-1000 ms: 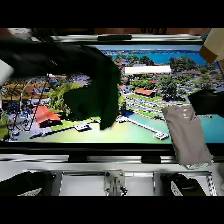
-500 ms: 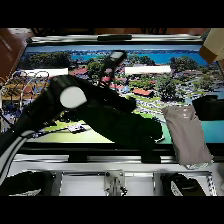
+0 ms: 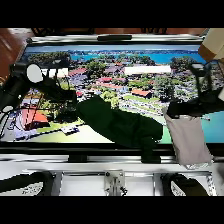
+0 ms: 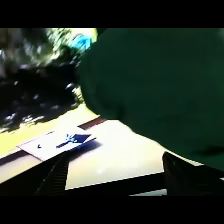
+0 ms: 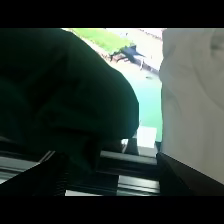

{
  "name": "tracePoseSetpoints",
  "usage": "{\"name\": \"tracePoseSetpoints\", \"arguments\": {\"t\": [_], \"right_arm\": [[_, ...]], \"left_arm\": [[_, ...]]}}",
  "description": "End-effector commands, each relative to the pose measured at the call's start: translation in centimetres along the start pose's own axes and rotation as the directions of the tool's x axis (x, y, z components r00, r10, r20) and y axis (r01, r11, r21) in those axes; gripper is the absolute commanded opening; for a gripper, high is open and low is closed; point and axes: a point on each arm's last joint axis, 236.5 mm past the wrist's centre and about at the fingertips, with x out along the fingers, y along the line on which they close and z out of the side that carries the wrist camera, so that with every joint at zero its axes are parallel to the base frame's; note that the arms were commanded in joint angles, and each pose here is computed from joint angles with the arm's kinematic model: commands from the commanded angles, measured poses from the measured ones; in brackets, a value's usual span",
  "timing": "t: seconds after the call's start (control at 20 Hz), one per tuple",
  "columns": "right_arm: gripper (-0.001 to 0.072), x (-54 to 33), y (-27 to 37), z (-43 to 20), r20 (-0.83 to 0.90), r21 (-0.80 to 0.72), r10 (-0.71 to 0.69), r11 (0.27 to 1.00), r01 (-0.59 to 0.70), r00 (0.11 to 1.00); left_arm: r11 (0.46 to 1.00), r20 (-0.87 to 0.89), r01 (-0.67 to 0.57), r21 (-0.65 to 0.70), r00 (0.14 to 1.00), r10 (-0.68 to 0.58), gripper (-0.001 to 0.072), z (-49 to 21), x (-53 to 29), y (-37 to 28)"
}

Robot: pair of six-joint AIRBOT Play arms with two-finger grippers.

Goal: Fold the shirts.

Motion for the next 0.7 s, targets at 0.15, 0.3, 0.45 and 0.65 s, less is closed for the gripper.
{"name": "tracePoseSetpoints", "arguments": {"t": [0.15,0.3,0.45,0.65], "right_arm": [[0.0654,7.8,1.2,-2.4,-0.220,0.043,0.093,0.995,-0.085,0.971],[0.0654,9.3,1.0,-2.7,-0.272,0.051,0.094,0.995,-0.083,0.958],[0.0654,10.6,0.8,-3.1,-0.315,0.058,0.094,0.995,-0.080,0.944],[0.0654,12.7,0.1,-4.0,-0.391,0.055,0.079,0.997,-0.062,0.917]], "left_arm": [[0.981,-0.011,0.126,-0.150,0.992,-0.130,0.0660,-1.2,8.9,1.2],[0.967,0.031,0.181,-0.178,0.983,-0.178,0.0656,0.4,11.3,0.4],[0.964,0.088,0.185,-0.190,0.981,-0.171,0.0449,1.9,12.1,0.7],[0.965,0.143,0.189,-0.184,0.976,-0.164,0.0153,3.3,11.8,0.8]]}}
